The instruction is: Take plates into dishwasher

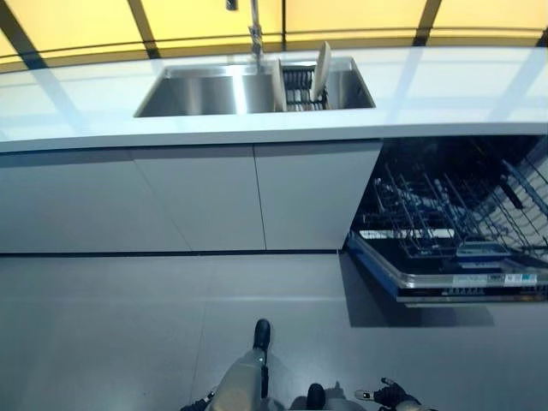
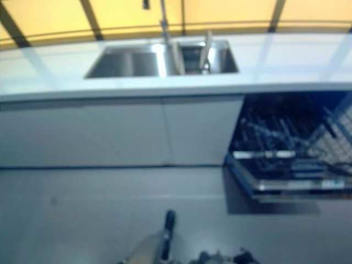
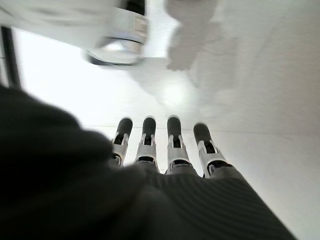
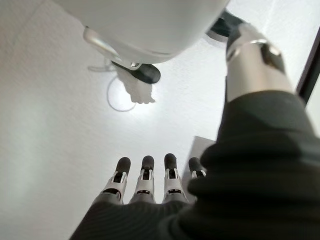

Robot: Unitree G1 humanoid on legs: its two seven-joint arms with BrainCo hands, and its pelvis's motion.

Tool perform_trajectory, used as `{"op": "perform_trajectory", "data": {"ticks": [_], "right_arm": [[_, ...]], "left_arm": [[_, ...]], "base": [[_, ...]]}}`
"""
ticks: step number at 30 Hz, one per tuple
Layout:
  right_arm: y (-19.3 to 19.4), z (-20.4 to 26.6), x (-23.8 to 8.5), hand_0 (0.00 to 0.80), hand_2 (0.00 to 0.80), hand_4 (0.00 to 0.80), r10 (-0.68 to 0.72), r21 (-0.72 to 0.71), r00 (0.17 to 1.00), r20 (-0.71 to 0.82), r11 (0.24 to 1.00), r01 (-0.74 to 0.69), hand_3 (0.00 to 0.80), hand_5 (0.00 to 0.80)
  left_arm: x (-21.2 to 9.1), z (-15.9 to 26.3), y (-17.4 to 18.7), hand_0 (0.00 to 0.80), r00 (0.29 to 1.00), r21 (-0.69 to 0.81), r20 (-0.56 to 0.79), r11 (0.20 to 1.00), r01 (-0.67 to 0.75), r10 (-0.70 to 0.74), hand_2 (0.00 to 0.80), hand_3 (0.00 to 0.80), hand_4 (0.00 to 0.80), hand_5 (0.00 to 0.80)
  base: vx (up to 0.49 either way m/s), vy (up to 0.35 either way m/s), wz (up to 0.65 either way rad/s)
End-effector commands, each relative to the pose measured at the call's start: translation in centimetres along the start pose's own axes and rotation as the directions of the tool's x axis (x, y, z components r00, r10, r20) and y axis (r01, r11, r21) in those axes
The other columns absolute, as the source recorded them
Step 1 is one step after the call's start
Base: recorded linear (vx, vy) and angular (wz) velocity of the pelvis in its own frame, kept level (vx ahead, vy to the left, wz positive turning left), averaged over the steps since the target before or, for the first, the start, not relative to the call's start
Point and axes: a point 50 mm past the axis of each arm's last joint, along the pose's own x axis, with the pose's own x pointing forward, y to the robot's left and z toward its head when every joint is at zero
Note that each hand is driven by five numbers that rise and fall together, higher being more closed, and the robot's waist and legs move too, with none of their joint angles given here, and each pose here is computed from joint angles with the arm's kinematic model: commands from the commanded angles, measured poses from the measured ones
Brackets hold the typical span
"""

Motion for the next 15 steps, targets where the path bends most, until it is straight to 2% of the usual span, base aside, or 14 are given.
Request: {"op": "perform_trajectory", "data": {"ticks": [1,4,9,15], "right_arm": [[0.6,-0.2,-0.1,0.0,0.0,0.0,-0.015,0.081,1.0,-0.017,0.997,0.016,0.0,0.0],[1.8,-1.0,-0.4,0.0,0.0,0.0,0.051,0.021,0.999,0.016,0.998,-0.051,0.0,0.0],[2.8,-0.4,-0.5,0.0,0.0,0.0,0.098,-0.056,0.994,0.051,0.994,-0.095,0.0,0.0],[2.7,-0.8,-0.5,0.0,0.0,0.0,0.075,0.046,0.997,0.01,0.996,-0.075,0.0,0.0]], "left_arm": [[0.0,0.0,-0.6,0.0,1.0,-0.014,0.006,1.0,0.006,-0.006,0.0,0.0,0.0,0.0],[0.0,-0.3,0.6,0.0,1.0,0.059,-0.002,0.998,-0.02,0.02,0.0,0.0,0.0,0.0],[0.1,1.6,0.5,0.0,0.999,0.066,0.05,0.998,-0.01,0.006,0.0,0.0,0.0,0.0],[0.1,1.9,-0.2,0.0,0.999,0.076,0.035,0.997,0.011,-0.014,0.0,0.0,0.0,0.0]], "base": [[0.548,0.131,-0.82],[0.399,0.053,-0.67],[0.167,0.035,0.05],[0.136,0.03,0.08]]}}
